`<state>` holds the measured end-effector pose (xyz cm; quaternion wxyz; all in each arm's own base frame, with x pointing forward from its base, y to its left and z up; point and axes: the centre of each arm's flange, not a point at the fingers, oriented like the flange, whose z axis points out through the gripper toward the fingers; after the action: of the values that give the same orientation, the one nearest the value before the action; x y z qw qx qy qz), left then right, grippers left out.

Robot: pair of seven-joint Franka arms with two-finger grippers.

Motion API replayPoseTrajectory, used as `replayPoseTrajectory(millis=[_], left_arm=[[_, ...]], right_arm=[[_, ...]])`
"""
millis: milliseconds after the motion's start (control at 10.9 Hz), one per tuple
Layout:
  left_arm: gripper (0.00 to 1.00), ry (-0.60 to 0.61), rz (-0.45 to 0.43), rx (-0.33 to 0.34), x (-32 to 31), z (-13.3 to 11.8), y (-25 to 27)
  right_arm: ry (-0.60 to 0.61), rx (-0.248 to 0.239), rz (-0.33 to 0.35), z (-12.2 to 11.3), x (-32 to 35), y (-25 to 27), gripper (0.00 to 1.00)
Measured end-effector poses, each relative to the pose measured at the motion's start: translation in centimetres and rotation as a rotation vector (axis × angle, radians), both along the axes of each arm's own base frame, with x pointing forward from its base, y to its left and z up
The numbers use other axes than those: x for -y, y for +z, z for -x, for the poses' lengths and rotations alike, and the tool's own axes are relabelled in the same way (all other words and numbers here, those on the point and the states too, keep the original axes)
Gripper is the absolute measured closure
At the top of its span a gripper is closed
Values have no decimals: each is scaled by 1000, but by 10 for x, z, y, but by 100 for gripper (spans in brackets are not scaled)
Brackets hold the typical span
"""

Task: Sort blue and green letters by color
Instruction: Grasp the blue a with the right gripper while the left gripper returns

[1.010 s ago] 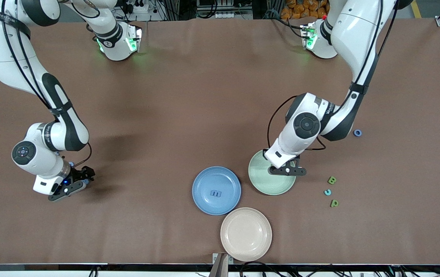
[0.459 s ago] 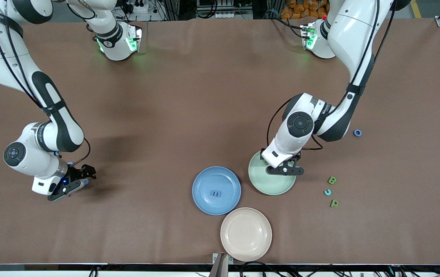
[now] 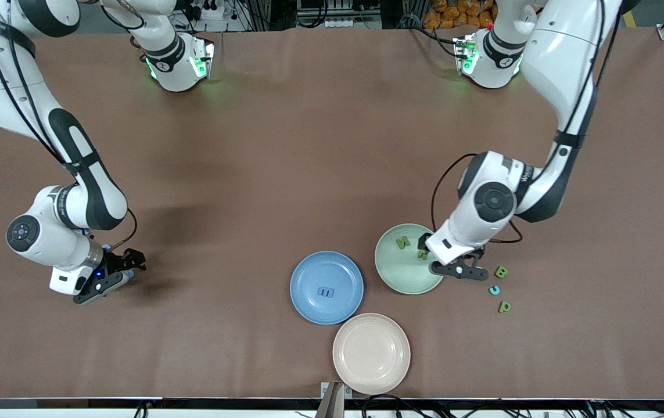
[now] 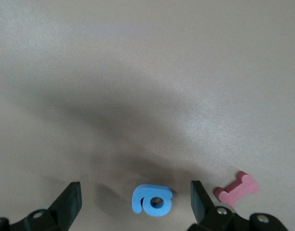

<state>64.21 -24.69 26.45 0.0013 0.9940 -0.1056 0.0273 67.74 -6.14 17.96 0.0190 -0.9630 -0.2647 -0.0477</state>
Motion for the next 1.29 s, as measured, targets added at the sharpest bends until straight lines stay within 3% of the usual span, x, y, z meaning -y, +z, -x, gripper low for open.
replayPoseTrajectory(millis=[184,551,826,918,1285], left_arm=[[0,-99,2,-8,-38,-13,1],[0,-425,-45,-22,-122,-29,-7],[0,-567,-53,-28,-168,-36,-29],[0,-584,-50,-22,-173,-37,-38],[0,-597,-33,-20,-166,-36,-62]], right_arm=[[-3,-15,-5,2,0,-10,0],[-18,-20,-2,4,9,-15,0],[-21,-18,-1,3,11,-14,0],[-21,-16,-1,3,11,-14,5],[-23,0,2,-3,13,-6,59]])
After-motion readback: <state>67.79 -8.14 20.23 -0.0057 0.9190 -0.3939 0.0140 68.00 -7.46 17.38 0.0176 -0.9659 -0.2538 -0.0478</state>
